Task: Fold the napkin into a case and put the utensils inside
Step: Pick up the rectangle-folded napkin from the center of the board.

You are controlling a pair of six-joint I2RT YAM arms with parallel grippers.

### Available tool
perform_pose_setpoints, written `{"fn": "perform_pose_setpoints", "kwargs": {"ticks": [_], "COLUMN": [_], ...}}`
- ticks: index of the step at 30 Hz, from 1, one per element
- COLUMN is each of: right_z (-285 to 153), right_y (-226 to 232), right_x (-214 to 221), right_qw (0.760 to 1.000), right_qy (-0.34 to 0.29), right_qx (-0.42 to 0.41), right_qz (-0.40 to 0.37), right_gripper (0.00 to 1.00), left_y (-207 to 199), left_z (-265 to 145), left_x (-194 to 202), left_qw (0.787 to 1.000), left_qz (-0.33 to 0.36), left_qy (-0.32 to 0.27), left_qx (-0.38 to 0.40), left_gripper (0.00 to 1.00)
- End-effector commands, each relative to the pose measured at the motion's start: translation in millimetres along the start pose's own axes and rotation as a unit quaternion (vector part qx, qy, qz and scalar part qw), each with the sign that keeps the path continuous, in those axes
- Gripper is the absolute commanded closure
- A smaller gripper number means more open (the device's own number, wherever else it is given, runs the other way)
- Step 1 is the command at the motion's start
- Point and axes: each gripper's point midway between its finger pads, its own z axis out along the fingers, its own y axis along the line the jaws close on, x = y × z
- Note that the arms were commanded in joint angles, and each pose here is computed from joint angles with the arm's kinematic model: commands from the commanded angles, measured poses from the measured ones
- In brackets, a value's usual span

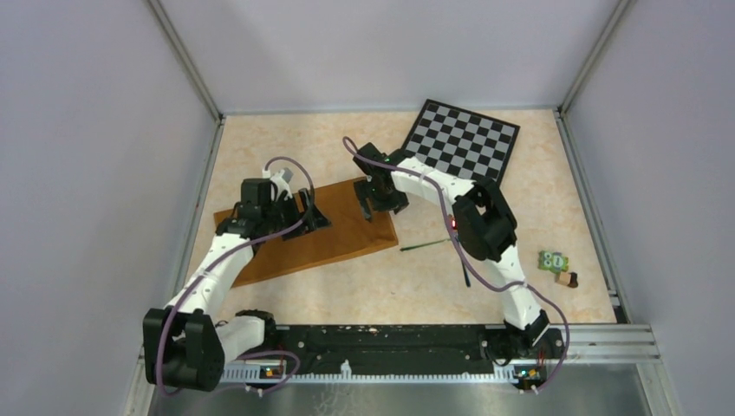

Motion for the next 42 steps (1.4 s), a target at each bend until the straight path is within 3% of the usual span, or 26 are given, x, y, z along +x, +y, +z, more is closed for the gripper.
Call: {"fn": "perform_pose_setpoints", "kwargs": {"ticks": [1,7,10,13,19,23,29,33,42], "right_z": [3,32,49,63,63,30,-43,-71,-100], "right_y": [6,6,3,-1,-10,-4,-7,-38,-135], "right_x": [-4,12,26,41,30,-1,-42,-48,-41], "right_qw": [1.000,0.999,0.999,0.998,0.998,0.997,0.988,0.977,0.963], "right_qy": [0.001,0.024,0.037,0.048,0.017,-0.037,-0.123,-0.154,-0.174], "right_qx": [0.012,0.022,0.028,0.037,0.067,0.058,0.054,0.104,0.192], "right_qz": [-0.016,-0.006,0.000,0.004,0.004,-0.020,-0.076,-0.101,-0.079], "right_gripper": [0.24,0.29,0.37,0.49,0.90,1.00,1.00,1.00,1.00], "left_y": [-11,-15,-15,-14,-16,-15,-4,-3,4], "left_z": [-19,-31,-37,-43,-50,-50,-37,-23,-1], "left_x": [-23,-30,-34,-37,-41,-40,-31,-22,-21], "left_qw": [0.998,0.996,0.995,0.994,0.992,0.992,0.994,0.997,0.999], "left_qz": [0.045,0.058,0.063,0.069,0.070,0.068,0.043,0.018,-0.020], "left_qy": [-0.046,-0.063,-0.073,-0.083,-0.099,-0.098,-0.082,-0.064,-0.035], "left_qx": [-0.006,-0.016,-0.026,-0.036,-0.042,-0.046,-0.049,-0.030,-0.009], "left_gripper": [0.20,0.20,0.19,0.19,0.18,0.18,0.18,0.16,0.15]}}
